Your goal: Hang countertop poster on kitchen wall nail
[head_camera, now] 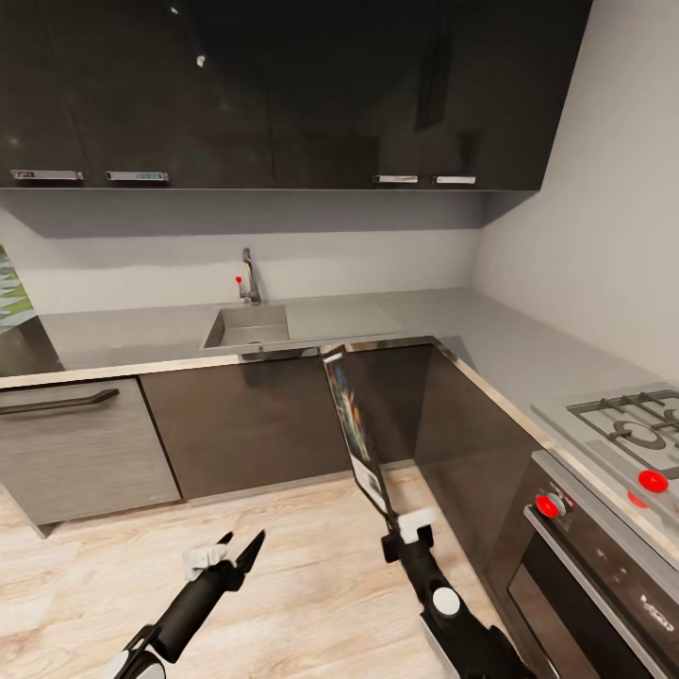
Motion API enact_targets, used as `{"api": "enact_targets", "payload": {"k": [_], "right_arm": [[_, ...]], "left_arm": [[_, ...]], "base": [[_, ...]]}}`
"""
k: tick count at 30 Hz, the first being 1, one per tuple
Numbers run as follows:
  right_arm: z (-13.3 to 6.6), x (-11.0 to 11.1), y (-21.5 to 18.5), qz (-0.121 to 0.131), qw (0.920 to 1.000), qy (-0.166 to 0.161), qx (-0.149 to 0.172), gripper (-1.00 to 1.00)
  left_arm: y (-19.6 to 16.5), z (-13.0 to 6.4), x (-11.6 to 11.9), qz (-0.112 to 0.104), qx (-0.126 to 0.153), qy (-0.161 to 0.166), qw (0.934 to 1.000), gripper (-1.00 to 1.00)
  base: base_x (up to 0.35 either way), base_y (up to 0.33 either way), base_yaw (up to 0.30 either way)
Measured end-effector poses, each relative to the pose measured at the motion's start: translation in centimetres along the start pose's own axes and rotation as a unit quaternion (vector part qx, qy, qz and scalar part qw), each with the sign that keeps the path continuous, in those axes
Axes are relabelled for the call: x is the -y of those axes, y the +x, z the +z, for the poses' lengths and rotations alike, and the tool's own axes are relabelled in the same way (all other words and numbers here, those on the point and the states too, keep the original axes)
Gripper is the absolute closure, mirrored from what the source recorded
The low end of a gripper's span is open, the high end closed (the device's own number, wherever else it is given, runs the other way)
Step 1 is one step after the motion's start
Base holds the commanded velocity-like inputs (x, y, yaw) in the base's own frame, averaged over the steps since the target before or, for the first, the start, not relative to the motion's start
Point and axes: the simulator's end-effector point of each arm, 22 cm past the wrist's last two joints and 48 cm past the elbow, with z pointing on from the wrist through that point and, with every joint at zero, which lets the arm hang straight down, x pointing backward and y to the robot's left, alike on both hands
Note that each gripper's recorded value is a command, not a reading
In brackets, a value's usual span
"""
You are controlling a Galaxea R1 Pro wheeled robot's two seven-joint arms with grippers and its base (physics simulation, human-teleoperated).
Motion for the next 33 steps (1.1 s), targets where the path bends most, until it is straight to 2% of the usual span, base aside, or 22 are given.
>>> {"api": "enact_targets", "payload": {"k": [2,7,13,16,28,31,33], "right_arm": [[0.1,0.0,-0.6,0.016,0.9997,-0.019,0.005,1.0],[0.1,-0.7,-1.2,0.029,0.9981,-0.053,0.011,1.0],[0.1,-1.0,-1.4,0.034,0.9972,-0.065,0.014,1.0],[0.1,-1.0,-1.4,0.034,0.9971,-0.066,0.015,1.0],[0.0,-1.1,-1.4,0.034,0.997,-0.068,0.015,1.0],[0.0,-1.5,-1.4,0.035,0.9963,-0.077,0.015,1.0],[-0.1,-2.4,-1.5,0.035,0.9948,-0.094,0.015,1.0]], "left_arm": [[0.1,-0.2,-0.2,-0.005,0.003,0.004,1.0,-1.0],[0.1,-0.3,-0.4,-0.009,0.005,0.006,0.9999,-1.0],[1.4,-1.1,-2.8,-0.002,-0.008,-0.018,0.9998,-1.0],[1.6,-1.2,-3.2,0.0,-0.011,-0.023,0.9997,-1.0],[1.7,-1.3,-3.5,0.001,-0.012,-0.026,0.9996,-1.0],[1.7,-1.3,-3.5,0.0,-0.012,-0.026,0.9996,-1.0],[1.6,-1.3,-3.2,0.0,-0.011,-0.016,0.9998,-1.0]], "base": [[0.0,0.0,0.022],[0.0,0.0,0.161],[0.0,0.0,0.255],[0.0,0.0,0.276],[0.0,0.0,0.28],[0.0,0.0,0.28],[0.0,0.0,0.28]]}}
